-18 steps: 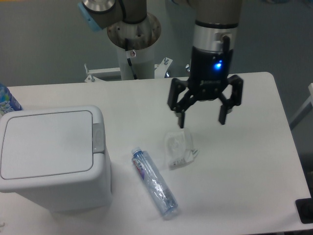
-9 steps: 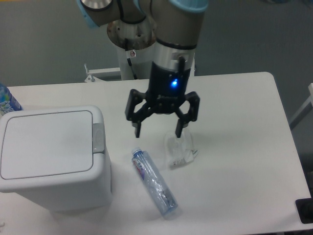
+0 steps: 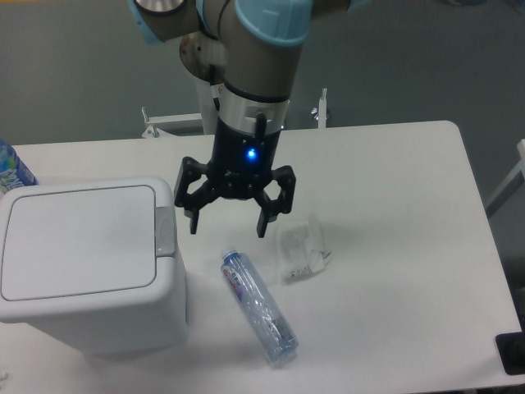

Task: Open the trash can
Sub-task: 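Move the open gripper over the grey button on the trash can lid, then lower the gripper onto the grey button and press it down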

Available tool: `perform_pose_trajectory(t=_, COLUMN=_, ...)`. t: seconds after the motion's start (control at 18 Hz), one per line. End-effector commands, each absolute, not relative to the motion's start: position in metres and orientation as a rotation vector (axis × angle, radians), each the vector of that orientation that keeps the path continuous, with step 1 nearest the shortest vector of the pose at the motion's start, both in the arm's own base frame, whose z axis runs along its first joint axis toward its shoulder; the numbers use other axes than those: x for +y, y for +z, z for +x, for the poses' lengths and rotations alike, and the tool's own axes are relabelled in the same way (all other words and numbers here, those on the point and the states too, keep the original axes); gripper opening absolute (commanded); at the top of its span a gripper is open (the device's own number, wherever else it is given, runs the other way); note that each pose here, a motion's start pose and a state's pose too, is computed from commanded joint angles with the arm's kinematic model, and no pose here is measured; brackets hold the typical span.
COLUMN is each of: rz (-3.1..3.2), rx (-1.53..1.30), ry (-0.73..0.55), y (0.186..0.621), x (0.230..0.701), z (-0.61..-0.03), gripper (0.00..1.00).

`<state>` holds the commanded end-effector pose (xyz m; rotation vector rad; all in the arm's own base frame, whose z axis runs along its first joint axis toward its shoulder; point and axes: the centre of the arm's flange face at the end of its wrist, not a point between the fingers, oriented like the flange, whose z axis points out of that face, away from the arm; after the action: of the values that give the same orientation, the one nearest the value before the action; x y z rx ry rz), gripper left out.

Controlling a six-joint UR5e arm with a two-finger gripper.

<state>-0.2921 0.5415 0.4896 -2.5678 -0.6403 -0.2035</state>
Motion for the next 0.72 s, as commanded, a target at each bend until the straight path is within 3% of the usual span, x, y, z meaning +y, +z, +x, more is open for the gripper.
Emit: perform_pose_trajectory(t=0.72, rz=-2.562, rx=-0.685, ry=-0.230, y=0.4861, x=0.5466, z=-0.2829, gripper=1.00)
